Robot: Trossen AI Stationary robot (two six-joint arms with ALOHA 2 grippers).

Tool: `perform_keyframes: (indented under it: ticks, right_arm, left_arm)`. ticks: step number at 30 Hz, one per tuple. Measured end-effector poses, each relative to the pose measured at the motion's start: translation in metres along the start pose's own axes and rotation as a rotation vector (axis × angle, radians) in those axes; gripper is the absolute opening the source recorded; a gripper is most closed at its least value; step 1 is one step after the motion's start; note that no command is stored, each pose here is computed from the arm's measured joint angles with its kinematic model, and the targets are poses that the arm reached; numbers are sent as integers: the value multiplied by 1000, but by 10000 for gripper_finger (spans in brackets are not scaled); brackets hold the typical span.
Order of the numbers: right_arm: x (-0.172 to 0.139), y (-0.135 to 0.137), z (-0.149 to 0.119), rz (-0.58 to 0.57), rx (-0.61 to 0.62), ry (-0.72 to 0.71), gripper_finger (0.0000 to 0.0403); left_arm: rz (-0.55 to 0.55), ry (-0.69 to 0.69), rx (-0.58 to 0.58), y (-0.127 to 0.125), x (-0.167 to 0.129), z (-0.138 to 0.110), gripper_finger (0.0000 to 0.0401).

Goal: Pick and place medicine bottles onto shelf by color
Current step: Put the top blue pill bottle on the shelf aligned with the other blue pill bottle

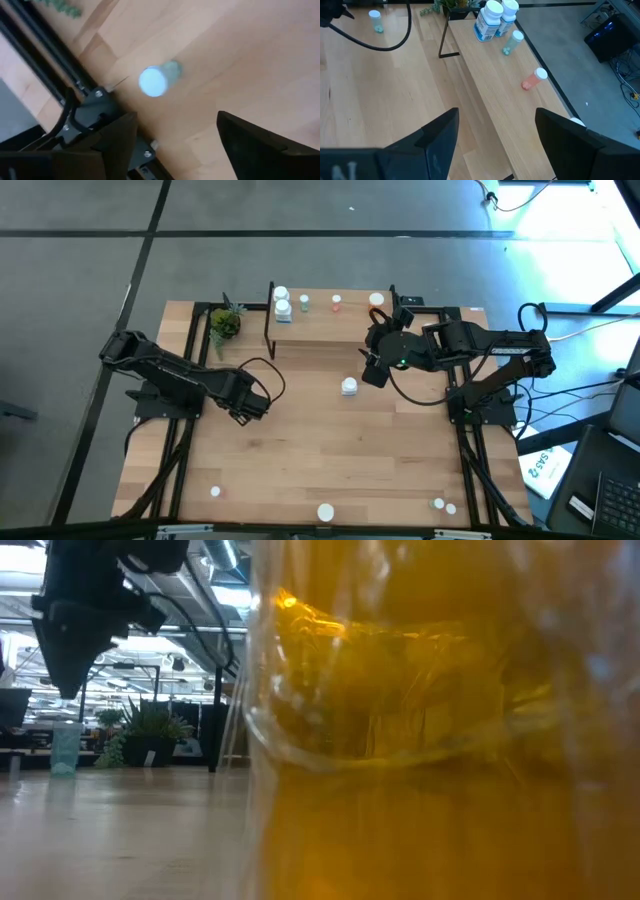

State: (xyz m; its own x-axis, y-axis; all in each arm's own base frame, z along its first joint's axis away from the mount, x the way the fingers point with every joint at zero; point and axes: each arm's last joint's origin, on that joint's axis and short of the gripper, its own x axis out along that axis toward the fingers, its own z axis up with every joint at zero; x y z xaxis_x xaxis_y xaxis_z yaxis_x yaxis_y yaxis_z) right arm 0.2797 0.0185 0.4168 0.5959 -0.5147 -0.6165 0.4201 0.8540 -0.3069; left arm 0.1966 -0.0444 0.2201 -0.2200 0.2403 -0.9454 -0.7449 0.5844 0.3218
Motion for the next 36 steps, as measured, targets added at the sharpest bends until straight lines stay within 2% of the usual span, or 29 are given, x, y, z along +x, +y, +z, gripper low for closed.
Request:
perform_keyframes:
  ticks: [10, 19, 36]
  right_arm:
    - [0, 0, 0, 0, 0, 0, 264]
    - [0, 0, 0, 0, 0, 0, 264]
    - [0, 0, 0, 0, 0, 0, 264]
  left_arm:
    - [17, 17, 27, 4, 24, 6, 285]
    - [28, 8, -14, 9, 38, 14, 285]
    - [5, 12, -22, 9, 62, 12, 284]
